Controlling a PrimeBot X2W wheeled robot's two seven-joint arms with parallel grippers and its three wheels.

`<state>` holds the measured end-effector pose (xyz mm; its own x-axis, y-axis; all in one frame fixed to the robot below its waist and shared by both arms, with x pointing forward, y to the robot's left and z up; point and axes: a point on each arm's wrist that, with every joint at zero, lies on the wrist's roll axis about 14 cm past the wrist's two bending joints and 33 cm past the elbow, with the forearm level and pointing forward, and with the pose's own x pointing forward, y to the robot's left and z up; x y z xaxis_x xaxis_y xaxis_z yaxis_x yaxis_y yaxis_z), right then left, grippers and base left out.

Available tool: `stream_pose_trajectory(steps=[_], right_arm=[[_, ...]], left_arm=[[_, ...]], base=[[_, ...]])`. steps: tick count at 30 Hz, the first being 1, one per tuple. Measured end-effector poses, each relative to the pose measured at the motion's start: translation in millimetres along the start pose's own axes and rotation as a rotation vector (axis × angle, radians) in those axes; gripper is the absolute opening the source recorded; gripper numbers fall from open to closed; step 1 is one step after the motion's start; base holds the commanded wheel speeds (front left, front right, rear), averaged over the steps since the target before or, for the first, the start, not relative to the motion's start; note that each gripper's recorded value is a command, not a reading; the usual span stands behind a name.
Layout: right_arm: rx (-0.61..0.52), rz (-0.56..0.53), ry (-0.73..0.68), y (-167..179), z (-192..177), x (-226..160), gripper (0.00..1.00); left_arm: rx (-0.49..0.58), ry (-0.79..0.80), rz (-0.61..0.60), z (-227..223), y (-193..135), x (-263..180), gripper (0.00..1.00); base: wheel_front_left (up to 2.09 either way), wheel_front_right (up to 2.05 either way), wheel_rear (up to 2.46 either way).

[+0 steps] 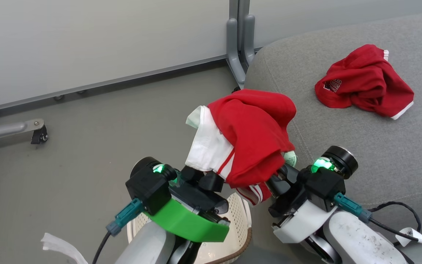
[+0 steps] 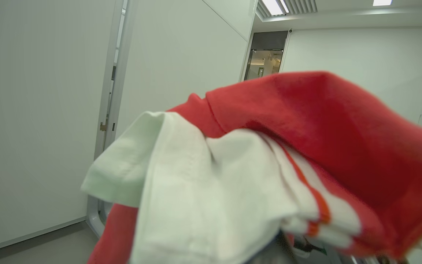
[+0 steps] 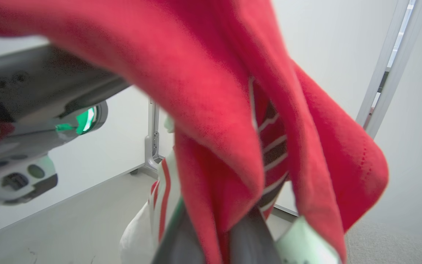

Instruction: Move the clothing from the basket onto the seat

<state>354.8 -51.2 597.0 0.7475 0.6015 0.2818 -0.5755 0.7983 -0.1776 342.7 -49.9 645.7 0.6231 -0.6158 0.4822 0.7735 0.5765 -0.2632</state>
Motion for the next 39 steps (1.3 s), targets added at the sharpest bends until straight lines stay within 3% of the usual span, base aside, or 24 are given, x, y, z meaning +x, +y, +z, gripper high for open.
stream_pose_trajectory(steps=[1,2,13,39], right_arm=[[-0.001,-0.005,-0.002,-1.4,0.7,-0.3,0.00],[-0.001,-0.009,-0.003,-2.5,1.3,-0.9,0.00],[0.030,-0.111,-0.040,-25.0,12.0,-9.3,0.00],[-0.017,-0.395,-0.114,-106.5,34.9,-42.7,0.00]], left_arm=[[0.001,0.001,0.003,-0.3,0.6,-0.4,0.99],[0.003,0.002,0.004,-0.6,1.0,-0.7,1.00],[0.046,0.055,0.063,-14.9,16.0,-14.0,1.00],[0.159,0.191,0.397,-37.7,95.9,-97.8,1.00]], base=[[0.00,0.00,0.00],[0.00,0.00,0.00],[0.00,0.00,0.00],[0.00,0.00,0.00]])
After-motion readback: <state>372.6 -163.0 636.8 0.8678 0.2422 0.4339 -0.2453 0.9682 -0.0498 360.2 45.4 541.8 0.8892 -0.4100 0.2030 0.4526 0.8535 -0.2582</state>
